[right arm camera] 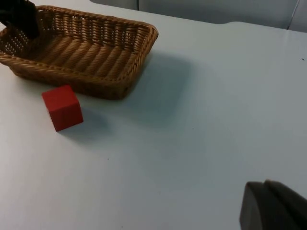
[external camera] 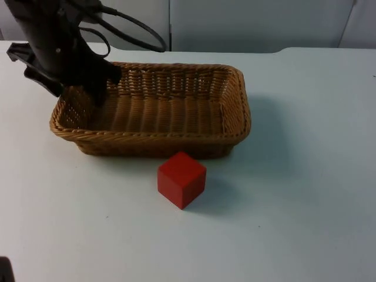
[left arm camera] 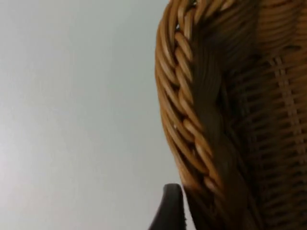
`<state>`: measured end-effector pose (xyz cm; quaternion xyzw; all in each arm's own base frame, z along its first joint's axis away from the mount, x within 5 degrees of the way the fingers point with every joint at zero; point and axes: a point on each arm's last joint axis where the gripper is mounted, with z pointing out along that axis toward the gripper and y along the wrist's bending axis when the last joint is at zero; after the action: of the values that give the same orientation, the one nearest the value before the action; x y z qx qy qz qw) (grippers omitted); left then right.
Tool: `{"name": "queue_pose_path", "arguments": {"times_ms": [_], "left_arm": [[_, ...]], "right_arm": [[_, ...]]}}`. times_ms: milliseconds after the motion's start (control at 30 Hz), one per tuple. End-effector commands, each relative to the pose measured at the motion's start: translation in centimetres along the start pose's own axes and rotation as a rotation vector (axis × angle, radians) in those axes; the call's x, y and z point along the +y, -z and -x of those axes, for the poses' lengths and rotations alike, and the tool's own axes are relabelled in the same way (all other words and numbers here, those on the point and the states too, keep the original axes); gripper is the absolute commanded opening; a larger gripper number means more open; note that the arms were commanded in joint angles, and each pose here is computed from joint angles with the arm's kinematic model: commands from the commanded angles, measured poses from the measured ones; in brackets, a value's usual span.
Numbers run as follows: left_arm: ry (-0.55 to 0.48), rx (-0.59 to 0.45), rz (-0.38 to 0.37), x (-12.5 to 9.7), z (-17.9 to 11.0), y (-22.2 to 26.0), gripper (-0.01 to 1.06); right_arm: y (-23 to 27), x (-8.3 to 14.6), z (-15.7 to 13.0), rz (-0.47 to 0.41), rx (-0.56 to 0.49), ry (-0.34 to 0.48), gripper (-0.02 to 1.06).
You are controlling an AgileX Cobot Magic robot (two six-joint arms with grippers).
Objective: Pick up the basket with the left hand and place the cube into the basket with the right hand.
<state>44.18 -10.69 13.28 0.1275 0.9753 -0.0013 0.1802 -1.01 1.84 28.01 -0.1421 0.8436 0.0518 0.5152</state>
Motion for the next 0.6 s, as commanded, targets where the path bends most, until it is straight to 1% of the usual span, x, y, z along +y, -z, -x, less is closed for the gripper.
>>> {"name": "queue_pose_path", "arguments": {"times_ms": [0,33,67,133,167,200,233,267,300,333,400,467,500,567], "left_arm": [[0.022,-0.005,0.008,0.9,0.1,-0.5,0.70],[0.042,0.002,0.012,1.5,0.0,-0.7,0.69],[0.078,0.012,0.017,2.2,-0.2,-1.1,0.63],[0.127,0.025,0.025,3.4,-0.5,-1.5,0.34],[0.127,0.025,0.025,3.4,-0.5,-1.5,0.34],[0.148,0.027,0.025,3.9,-0.6,-1.5,0.12],[0.157,0.027,0.020,4.1,-0.6,-1.5,0.00],[0.182,0.022,0.010,4.4,-0.4,-1.2,0.00],[0.206,0.021,-0.013,4.2,-0.1,-0.9,0.00],[0.206,0.021,-0.013,4.2,-0.1,-0.9,0.00],[0.204,0.032,-0.078,3.7,1.0,0.1,0.00],[0.231,0.030,-0.154,3.2,2.2,1.8,0.00],[0.231,0.030,-0.154,3.2,2.2,1.8,0.00],[0.241,0.024,-0.192,2.9,3.3,3.6,0.00]], "right_arm": [[0.0,0.0,0.0,-0.001,-0.003,0.004,0.00],[0.0,0.0,0.0,-0.001,-0.003,0.004,0.00],[0.0,0.0,0.0,-0.001,-0.003,0.004,0.00],[0.0,0.0,0.0,-0.001,-0.003,0.004,0.00],[0.0,0.0,0.0,-0.001,-0.003,0.004,0.00],[0.0,0.0,0.0,-0.001,-0.003,0.004,0.00],[0.0,0.0,0.0,-0.001,-0.003,0.004,0.00],[0.0,0.0,0.0,-0.001,-0.003,0.004,0.00],[0.0,0.0,0.0,-0.001,-0.003,0.004,0.00],[0.0,0.0,0.0,-0.001,-0.003,0.004,0.00],[0.0,0.0,0.0,-0.001,-0.003,0.004,0.00],[0.0,0.0,0.0,-0.001,-0.003,0.004,0.00],[0.0,0.0,0.0,-0.001,-0.003,0.004,0.00],[0.0,0.0,0.0,-0.001,-0.003,0.004,0.00]]}}
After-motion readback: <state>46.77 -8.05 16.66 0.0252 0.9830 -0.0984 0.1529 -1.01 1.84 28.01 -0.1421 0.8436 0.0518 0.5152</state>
